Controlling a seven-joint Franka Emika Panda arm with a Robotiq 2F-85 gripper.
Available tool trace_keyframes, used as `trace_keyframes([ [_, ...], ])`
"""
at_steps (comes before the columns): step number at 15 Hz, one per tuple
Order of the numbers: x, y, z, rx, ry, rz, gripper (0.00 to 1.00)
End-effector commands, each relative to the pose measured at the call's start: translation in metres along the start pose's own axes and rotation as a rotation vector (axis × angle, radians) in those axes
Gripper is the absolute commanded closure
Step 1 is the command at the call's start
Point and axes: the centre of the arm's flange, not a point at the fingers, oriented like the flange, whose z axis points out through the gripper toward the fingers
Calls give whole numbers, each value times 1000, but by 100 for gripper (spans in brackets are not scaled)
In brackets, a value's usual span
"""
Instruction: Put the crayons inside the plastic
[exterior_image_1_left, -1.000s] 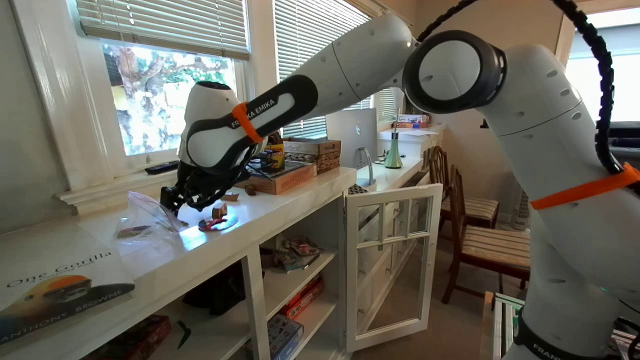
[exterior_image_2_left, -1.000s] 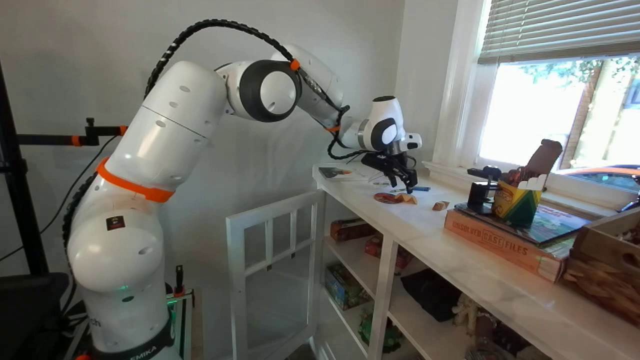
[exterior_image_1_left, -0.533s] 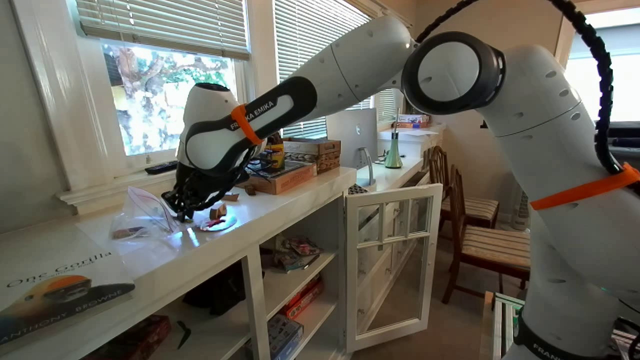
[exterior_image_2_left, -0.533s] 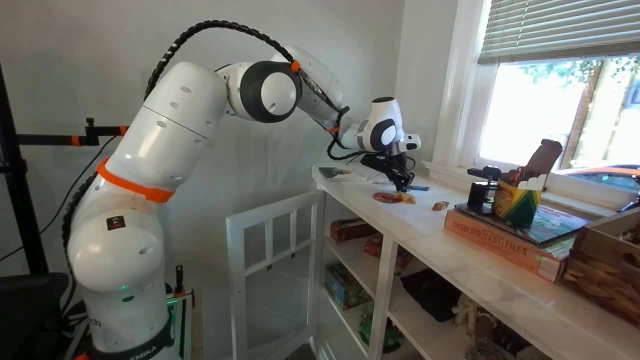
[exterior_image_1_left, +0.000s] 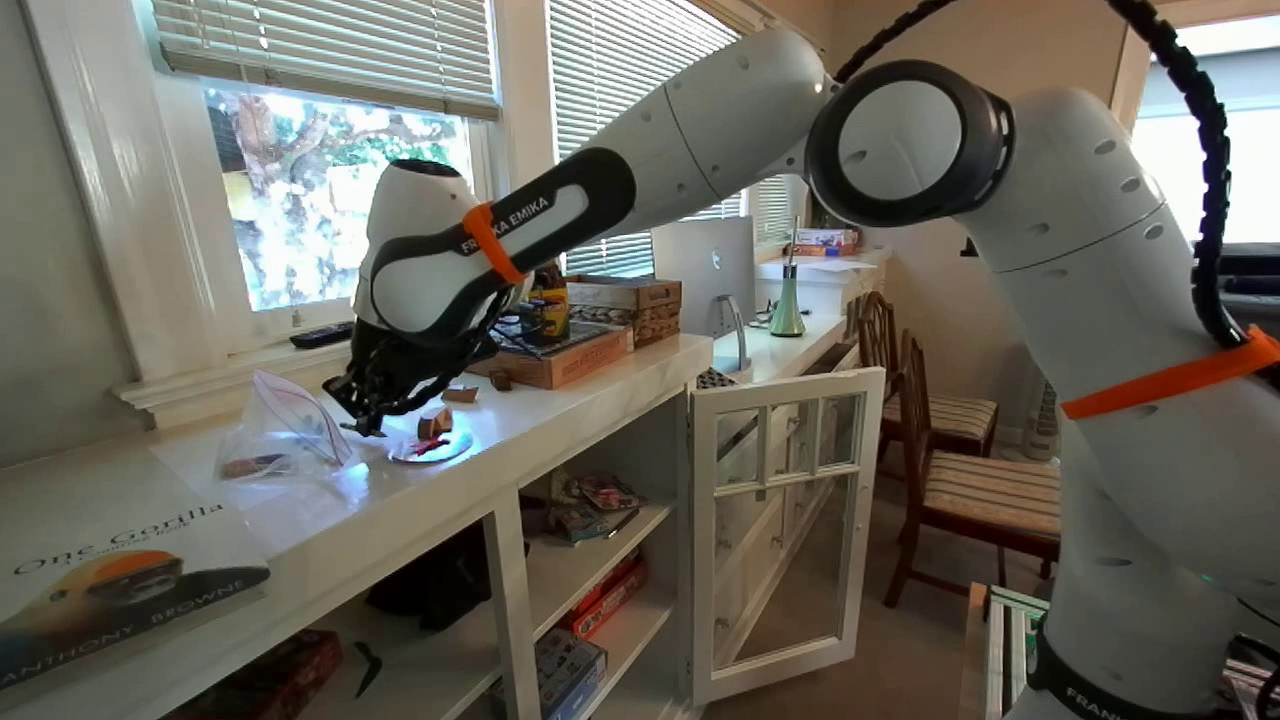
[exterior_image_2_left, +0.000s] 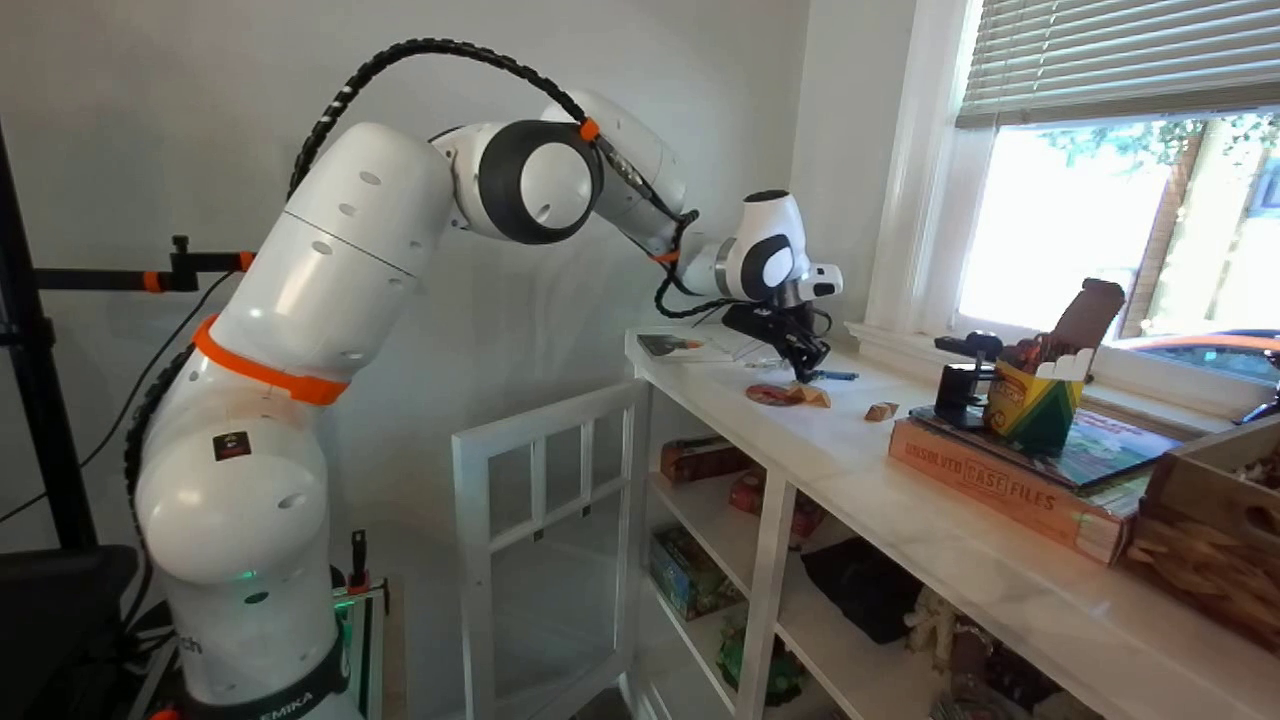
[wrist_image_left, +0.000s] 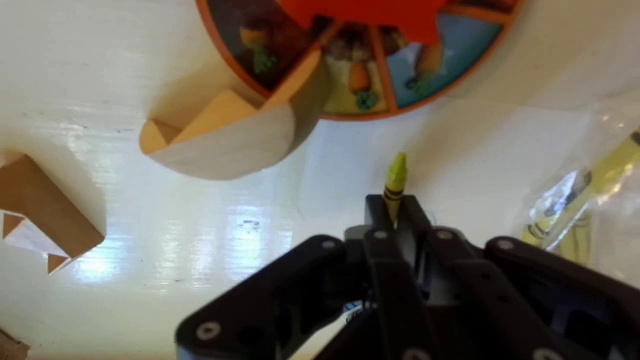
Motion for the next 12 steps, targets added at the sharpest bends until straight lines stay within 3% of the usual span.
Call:
trace_keyframes([
  [1, 0, -2, -26, -1, 11, -4, 97],
  [12, -6, -46, -116, 52, -43, -212, 97],
])
